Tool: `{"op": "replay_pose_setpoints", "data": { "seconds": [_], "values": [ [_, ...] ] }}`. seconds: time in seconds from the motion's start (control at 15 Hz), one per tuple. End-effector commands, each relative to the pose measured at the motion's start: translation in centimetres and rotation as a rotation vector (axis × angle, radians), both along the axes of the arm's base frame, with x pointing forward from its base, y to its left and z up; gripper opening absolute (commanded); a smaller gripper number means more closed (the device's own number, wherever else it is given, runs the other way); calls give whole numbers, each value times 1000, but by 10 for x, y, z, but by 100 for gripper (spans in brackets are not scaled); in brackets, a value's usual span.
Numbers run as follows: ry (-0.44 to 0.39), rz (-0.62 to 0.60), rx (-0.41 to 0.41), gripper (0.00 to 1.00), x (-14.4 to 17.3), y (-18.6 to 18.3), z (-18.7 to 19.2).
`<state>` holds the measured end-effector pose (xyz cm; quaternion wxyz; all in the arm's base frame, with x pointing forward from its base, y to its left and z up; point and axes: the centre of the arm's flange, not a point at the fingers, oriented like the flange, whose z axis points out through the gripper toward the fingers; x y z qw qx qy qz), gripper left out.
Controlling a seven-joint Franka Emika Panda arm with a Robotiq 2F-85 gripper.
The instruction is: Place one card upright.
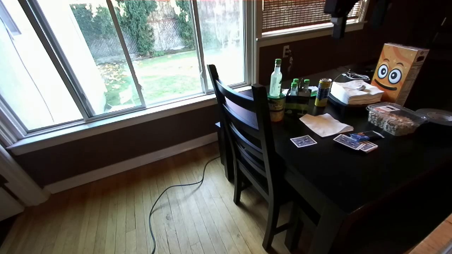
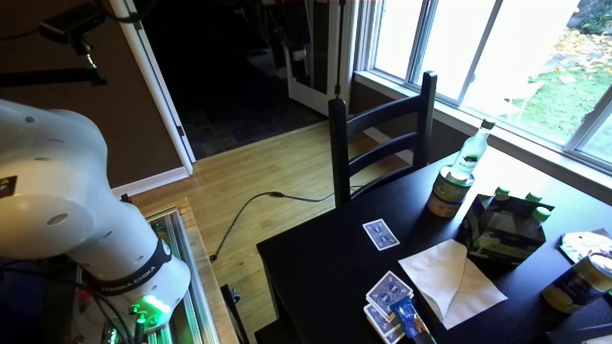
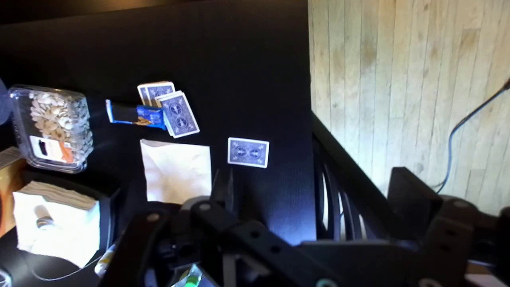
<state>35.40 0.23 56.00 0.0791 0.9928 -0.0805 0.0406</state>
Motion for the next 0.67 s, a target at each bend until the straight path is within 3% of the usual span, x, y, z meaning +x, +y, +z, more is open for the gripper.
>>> {"op": "replay_pose_setpoints", "data": {
  "seconds": [0.0,0.27,0.6],
  "values": [
    [-92,-114,-135,100,32,-8,-49],
    [-148,-146,-327,100,63,-35,-117],
    [-96,-119,-531,100,87,-62,-200]
  ]
}}
